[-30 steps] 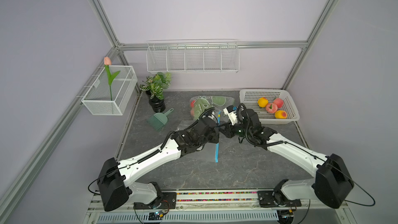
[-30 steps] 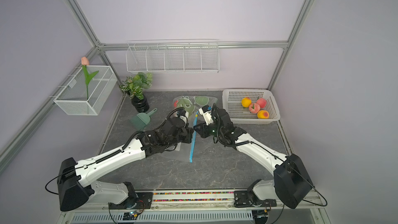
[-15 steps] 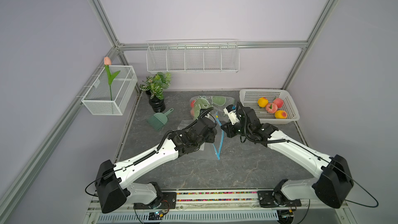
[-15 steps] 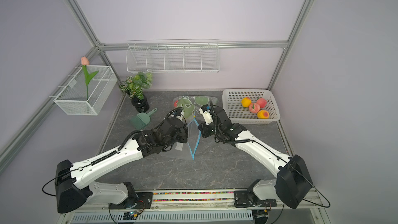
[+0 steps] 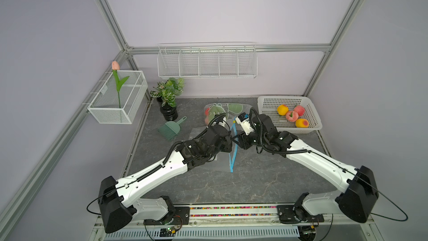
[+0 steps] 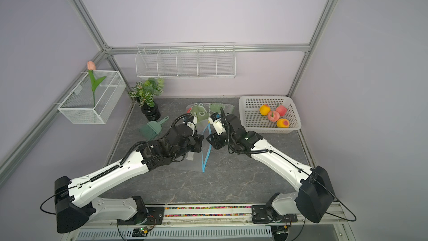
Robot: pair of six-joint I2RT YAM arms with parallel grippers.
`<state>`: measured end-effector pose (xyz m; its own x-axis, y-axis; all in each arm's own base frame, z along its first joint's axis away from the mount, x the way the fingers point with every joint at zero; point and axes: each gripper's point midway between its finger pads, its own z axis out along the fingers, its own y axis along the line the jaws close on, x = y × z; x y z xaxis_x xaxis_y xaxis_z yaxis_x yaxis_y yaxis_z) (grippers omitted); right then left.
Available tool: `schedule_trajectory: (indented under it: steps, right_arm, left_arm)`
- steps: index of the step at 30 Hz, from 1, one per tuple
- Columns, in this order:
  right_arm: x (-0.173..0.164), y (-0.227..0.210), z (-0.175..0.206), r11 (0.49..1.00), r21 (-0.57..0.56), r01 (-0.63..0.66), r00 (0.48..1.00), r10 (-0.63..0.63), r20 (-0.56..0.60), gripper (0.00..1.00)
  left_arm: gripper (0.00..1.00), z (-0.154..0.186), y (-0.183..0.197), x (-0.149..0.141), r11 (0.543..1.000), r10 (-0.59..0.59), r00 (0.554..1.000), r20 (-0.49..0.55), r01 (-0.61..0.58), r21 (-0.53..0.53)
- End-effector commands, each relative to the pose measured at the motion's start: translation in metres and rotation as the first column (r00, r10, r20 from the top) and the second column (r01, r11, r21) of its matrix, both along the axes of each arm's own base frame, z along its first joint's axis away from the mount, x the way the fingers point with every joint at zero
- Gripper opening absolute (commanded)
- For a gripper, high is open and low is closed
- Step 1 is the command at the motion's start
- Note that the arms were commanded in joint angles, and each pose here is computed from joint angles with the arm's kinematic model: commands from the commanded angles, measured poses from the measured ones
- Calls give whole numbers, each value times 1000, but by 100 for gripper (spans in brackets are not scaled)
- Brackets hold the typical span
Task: Place the peach in a zip-top bag and seal the zipper
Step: Open the zipper of the food storage bag at the center of the board.
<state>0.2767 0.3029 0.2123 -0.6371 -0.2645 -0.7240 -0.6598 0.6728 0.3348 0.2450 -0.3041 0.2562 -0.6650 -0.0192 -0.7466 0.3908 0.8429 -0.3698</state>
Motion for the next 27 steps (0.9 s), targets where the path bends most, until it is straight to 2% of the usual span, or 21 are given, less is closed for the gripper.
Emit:
schedule_trajectory:
  steps: [1,7,12,15,19,27]
  right_arm:
    - [-3,10,-7,999,24,-22,999,23,-24,49]
    - [7,-5,-31,988,-140,63,998,-63,4,51]
    - [17,-25,-41,946,-283,155,988,-143,63,52]
    - [19,-32,-45,921,-351,167,986,-147,83,52]
    - [17,-33,-47,906,-400,139,990,-115,82,53]
    - [13,-25,-40,911,-401,95,994,-62,95,54]
  left_arm:
    - [0,20,-5,3,997,8,1000,15,-7,-74]
    - [0,28,0,5,997,33,999,26,-31,-64]
    - [0,33,13,7,998,65,997,37,-65,-4]
    - [0,37,25,9,994,101,993,53,-103,44]
    - [0,43,41,12,984,143,985,92,-151,92]
    - [0,52,57,17,969,191,970,153,-211,127]
